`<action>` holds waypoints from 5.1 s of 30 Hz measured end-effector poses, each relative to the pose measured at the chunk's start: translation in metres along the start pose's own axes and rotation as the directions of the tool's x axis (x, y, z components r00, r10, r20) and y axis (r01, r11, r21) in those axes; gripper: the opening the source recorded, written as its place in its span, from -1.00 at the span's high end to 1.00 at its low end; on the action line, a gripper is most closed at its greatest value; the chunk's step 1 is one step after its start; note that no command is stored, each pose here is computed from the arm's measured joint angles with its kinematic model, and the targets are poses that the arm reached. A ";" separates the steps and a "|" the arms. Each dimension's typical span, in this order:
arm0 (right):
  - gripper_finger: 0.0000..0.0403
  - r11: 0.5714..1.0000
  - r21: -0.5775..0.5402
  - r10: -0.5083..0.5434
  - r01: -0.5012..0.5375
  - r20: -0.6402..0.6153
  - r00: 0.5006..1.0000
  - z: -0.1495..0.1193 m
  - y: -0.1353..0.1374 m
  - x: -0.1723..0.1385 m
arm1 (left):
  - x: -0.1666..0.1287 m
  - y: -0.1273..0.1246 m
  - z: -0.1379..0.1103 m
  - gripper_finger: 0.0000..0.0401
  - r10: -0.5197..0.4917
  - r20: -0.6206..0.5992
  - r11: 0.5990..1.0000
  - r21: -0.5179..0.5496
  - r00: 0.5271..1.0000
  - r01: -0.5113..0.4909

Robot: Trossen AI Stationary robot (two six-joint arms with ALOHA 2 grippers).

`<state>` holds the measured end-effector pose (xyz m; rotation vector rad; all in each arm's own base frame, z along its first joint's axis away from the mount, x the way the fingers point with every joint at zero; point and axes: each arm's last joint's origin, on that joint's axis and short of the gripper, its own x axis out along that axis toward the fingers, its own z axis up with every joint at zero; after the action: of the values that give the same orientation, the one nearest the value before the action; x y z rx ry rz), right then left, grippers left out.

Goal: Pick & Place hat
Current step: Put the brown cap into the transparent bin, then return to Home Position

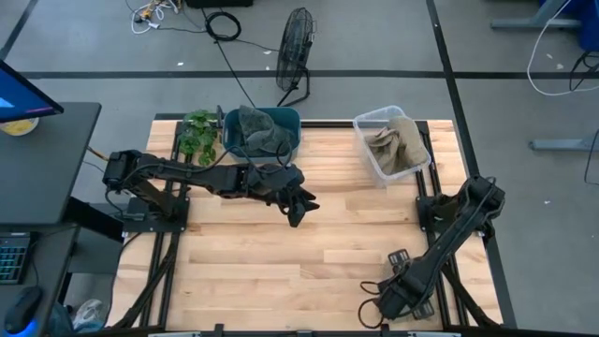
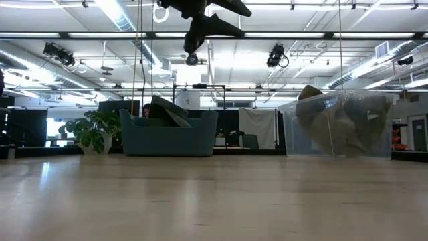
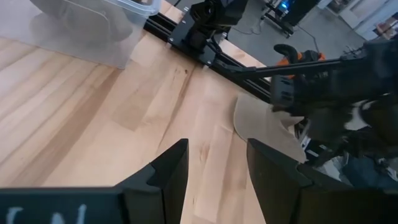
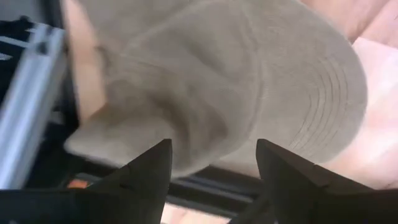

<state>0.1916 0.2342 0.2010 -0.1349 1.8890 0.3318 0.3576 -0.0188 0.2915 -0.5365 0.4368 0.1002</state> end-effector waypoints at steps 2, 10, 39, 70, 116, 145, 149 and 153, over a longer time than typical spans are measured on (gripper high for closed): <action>-0.17 1.000 -0.001 -0.009 0.009 0.002 1.000 0.000 -0.004 0.012 | 0.000 0.000 0.000 0.17 0.000 0.000 1.000 0.000 1.000 0.000; 0.00 0.996 0.043 -0.078 0.077 0.021 0.997 -0.002 -0.017 0.038 | 0.000 0.000 0.000 0.17 0.000 0.000 1.000 -0.001 1.000 0.000; 0.98 0.817 -0.049 -0.489 0.575 0.469 0.736 -0.074 -0.046 -0.123 | 0.000 0.000 0.001 0.17 0.002 0.003 1.000 -0.002 1.000 -0.002; 0.99 0.507 0.459 -0.831 0.730 0.036 0.555 -0.185 -0.228 -0.168 | 0.000 0.006 0.004 0.17 0.016 0.013 1.000 -0.010 1.000 -0.016; 0.62 0.734 0.470 -0.652 0.490 0.288 0.701 -0.130 -0.305 -0.053 | 0.000 0.008 0.005 0.17 0.022 0.014 0.999 -0.038 1.000 -0.022; 0.15 0.912 0.408 -0.394 -0.047 0.903 0.172 -0.171 -0.215 -0.215 | -0.172 -0.007 0.037 0.17 0.127 0.228 0.983 0.100 0.965 -0.153; 0.16 0.890 0.449 -0.441 -0.078 0.892 0.095 -0.175 -0.209 -0.198 | -0.193 -0.002 0.030 0.18 0.205 0.213 0.968 0.101 0.955 -0.230; 0.16 0.901 0.428 -0.430 -0.067 0.903 -0.018 -0.179 -0.205 -0.178 | -0.204 0.004 0.020 0.25 0.213 0.197 0.965 0.113 0.957 -0.238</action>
<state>0.1415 -0.0265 0.3890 0.1086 0.3264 -0.1675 0.1798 -0.0008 0.3923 -0.3383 0.3206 0.3355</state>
